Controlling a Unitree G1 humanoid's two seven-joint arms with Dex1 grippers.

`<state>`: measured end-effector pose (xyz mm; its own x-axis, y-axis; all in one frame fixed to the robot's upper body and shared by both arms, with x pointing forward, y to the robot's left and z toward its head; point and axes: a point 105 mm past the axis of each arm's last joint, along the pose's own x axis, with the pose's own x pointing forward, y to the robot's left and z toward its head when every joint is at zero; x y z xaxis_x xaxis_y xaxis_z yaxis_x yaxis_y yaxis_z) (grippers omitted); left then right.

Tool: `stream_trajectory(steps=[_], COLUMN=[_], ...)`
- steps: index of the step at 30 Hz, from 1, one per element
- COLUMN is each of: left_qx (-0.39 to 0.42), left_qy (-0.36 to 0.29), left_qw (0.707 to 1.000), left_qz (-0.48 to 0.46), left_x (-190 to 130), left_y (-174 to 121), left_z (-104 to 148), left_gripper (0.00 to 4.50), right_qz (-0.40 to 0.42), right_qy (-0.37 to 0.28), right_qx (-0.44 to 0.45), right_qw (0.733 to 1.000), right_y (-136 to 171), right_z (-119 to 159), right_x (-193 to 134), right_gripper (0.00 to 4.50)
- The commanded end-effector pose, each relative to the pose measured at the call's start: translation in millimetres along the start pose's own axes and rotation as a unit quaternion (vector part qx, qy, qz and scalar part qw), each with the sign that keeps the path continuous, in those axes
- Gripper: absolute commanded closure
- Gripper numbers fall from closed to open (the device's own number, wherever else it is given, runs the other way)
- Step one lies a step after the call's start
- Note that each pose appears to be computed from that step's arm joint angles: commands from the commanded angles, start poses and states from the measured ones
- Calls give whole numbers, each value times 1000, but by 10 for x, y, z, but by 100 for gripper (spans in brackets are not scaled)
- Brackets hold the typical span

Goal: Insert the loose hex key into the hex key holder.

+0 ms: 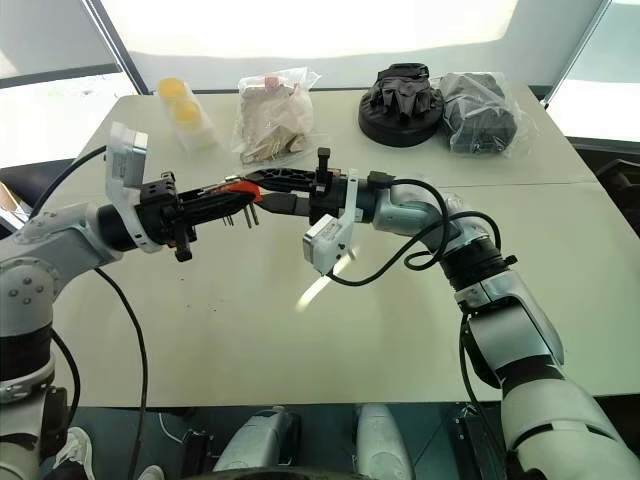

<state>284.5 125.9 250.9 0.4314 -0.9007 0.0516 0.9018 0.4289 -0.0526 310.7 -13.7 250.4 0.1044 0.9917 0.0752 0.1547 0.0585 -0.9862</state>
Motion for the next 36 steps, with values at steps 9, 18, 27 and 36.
stream_trajectory(steps=[9, 18, 27, 36], left_qx=[18, 43, 47, 51], left_qy=[-18, -12, -1, -3], left_qw=[1000, 997, 995, 994], left_qz=[2, 57, 90, 101], left_x=[-49, -248, -358, -373], left_y=[-101, -30, 40, 32], left_z=[61, 77, 15, 45], left_gripper=[450, 450, 450, 450], right_qz=[0, -45, 37, 110], right_qy=[20, 292, 348, 425], right_qx=[22, 526, 725, 676], right_qw=[1000, 798, 593, 593], right_y=[10, 301, 385, 833], right_z=[-45, -968, -733, -534], right_x=[-81, -475, -352, -396], right_gripper=[6, 6, 6, 6])
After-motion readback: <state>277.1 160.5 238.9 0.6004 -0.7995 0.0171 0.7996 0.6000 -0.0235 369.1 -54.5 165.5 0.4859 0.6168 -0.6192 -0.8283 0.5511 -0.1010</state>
